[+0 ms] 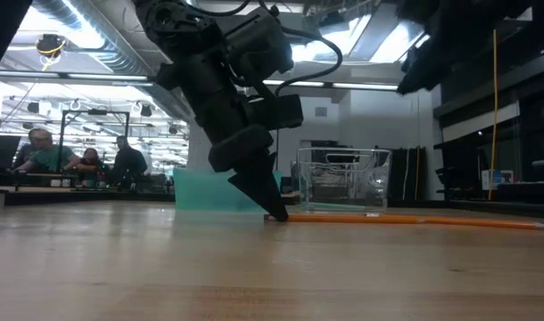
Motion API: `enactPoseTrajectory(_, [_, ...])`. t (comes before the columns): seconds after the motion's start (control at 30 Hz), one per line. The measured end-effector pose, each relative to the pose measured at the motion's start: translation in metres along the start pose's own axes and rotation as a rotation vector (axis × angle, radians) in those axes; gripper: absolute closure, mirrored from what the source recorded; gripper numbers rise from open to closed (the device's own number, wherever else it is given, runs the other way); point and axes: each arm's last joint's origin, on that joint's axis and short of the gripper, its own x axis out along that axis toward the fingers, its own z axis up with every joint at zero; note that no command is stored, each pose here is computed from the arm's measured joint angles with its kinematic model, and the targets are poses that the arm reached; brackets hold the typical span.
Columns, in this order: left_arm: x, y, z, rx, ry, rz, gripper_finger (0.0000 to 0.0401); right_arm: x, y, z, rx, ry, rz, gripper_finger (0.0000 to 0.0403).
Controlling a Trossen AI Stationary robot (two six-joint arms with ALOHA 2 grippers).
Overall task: Sort pens & pencils
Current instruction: Put the bottom yellow pencil into the transparent bin
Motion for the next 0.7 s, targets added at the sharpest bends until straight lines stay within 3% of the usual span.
enactPoseTrajectory(0.3, [-0.004,-0.005,0.002,-0.004,-0.020,0.005,0.0399,0.045,-0.002,-0.009,-0.051,0.140,-0.102,0.0246])
enactPoseTrajectory(0.5, [-0.015,-0.005,0.007,-0.010,-0.038,0.002,0.0396,0.069,-0.001,-0.010,-0.127,0.139,-0.098,0.0246])
enactPoseTrajectory(0.7, [-0.016,-0.006,0.006,-0.014,-0.029,-0.026,0.0397,0.082,-0.002,-0.013,-0.128,0.159,-0.102,0.0247])
